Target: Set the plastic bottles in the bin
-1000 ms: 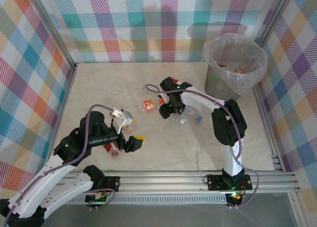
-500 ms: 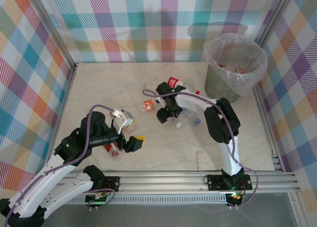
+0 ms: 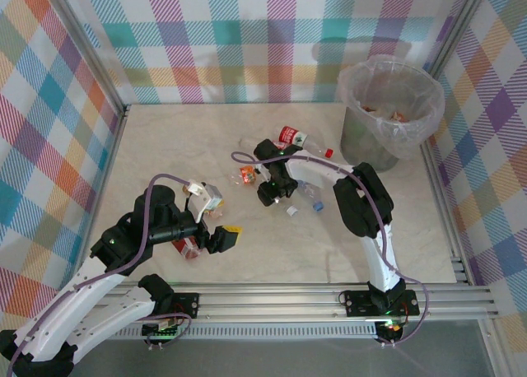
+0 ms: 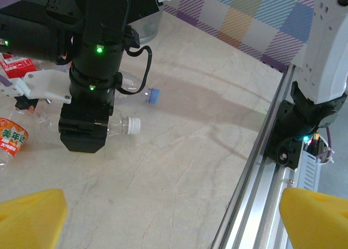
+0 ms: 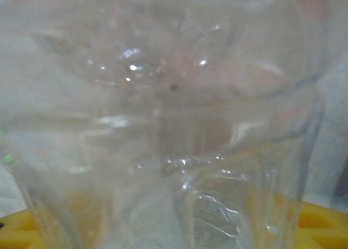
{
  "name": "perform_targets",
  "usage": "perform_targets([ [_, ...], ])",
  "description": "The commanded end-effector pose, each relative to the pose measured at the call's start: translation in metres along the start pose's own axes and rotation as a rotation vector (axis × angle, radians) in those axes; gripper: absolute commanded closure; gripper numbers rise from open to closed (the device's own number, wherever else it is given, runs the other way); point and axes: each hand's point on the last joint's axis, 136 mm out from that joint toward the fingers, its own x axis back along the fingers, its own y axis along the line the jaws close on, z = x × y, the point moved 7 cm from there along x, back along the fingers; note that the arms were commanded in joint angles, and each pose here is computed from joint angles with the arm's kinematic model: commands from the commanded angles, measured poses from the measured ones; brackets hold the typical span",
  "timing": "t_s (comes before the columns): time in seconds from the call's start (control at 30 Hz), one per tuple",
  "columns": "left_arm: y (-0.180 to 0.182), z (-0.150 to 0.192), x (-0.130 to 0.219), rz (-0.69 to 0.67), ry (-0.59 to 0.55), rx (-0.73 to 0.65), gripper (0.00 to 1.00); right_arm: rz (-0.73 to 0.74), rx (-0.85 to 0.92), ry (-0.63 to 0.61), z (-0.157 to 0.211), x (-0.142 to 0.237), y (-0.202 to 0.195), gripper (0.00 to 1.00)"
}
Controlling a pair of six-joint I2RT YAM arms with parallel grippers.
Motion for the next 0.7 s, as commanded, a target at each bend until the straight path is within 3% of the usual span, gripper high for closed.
perform_targets([
  [0.0,-0.002,-0.003,0.0,0.01,-0.027,-0.008,0.0,-0.005,-0.017,-0.075,-0.005,0.031,0.005,0.37],
  [0.33,-0.001,-0.02,-0.001,-0.003,-0.102,0.005,0.0,-0.03,-0.055,-0.206,-0.007,0.087,0.006,0.37],
  [0.67,0.01,-0.057,-0.015,-0.05,-0.255,0.032,0.0,-0.033,-0.101,-0.371,-0.013,0.159,0.002,0.38],
])
